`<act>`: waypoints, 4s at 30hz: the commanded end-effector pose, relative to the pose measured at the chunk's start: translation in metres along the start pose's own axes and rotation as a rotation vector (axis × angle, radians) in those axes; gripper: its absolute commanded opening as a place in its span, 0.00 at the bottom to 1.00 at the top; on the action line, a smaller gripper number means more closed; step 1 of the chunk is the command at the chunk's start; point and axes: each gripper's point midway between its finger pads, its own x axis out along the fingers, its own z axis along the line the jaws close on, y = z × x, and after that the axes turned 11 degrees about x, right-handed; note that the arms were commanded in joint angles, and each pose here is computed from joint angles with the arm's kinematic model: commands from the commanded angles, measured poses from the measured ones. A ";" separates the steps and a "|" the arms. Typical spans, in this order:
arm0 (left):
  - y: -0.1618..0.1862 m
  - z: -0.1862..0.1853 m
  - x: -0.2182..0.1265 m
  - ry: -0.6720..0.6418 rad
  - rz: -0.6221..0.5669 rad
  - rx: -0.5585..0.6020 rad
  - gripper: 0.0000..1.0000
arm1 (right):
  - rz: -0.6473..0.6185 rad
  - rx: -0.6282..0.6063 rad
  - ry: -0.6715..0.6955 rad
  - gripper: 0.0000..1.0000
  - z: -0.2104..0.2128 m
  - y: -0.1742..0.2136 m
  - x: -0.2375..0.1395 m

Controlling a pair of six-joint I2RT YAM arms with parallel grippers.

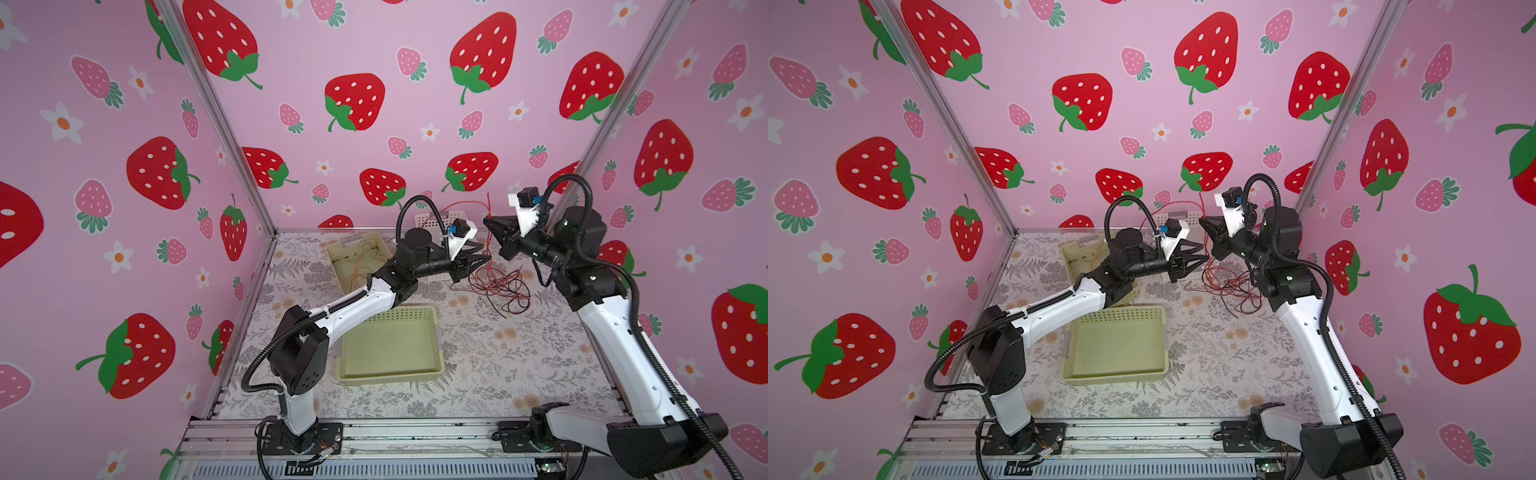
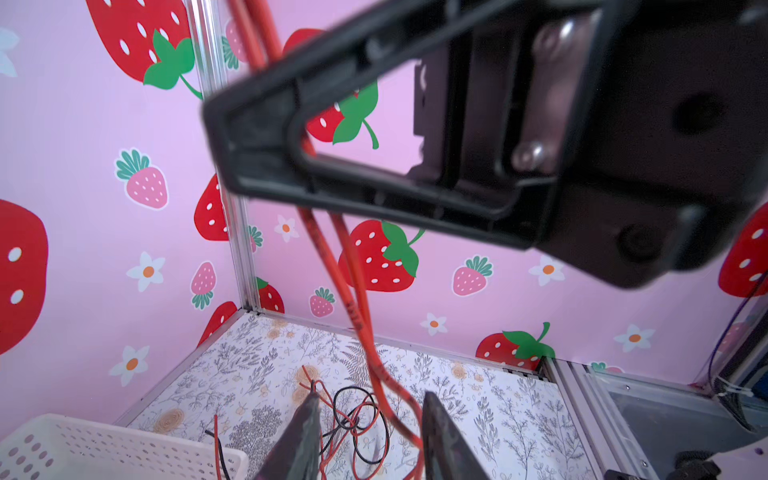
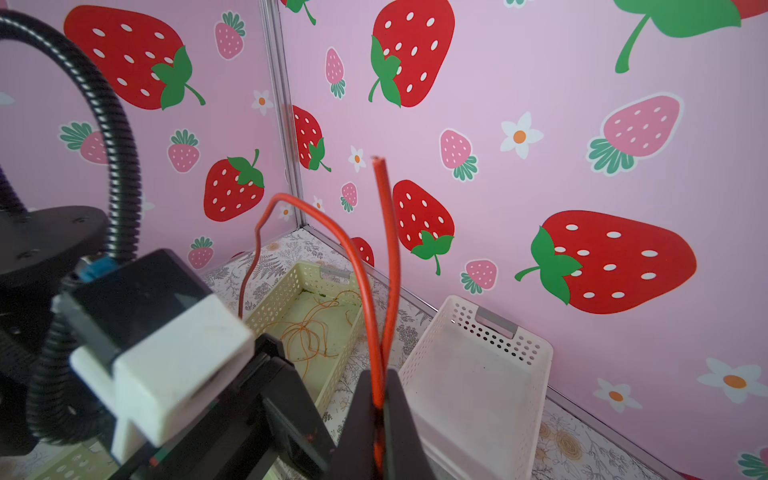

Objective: Untangle the cables

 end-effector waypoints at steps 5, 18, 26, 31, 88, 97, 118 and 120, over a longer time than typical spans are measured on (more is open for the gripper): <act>-0.017 -0.002 0.006 0.021 -0.034 0.019 0.30 | -0.044 -0.015 -0.052 0.00 0.014 -0.009 -0.004; -0.008 -0.005 0.016 0.057 -0.015 -0.002 0.07 | -0.042 0.006 -0.028 0.00 0.009 0.000 -0.004; 0.006 -0.012 0.009 0.069 0.022 -0.005 0.10 | -0.052 -0.001 -0.007 0.00 0.006 -0.001 -0.004; 0.009 -0.014 0.010 0.080 0.028 -0.014 0.15 | -0.042 0.011 -0.026 0.00 0.006 0.003 0.001; -0.015 -0.008 -0.030 0.113 0.021 0.083 0.00 | 0.003 0.120 -0.343 0.32 0.007 0.098 -0.016; -0.018 -0.008 -0.028 0.120 0.024 0.088 0.00 | -0.001 0.137 -0.385 0.16 0.012 0.097 -0.010; -0.025 0.085 -0.161 -0.322 0.144 0.105 0.00 | -0.159 0.154 0.377 0.00 -0.120 0.020 -0.061; -0.024 0.096 -0.185 -0.386 0.161 0.101 0.00 | -0.153 0.158 0.420 0.00 -0.129 0.020 -0.065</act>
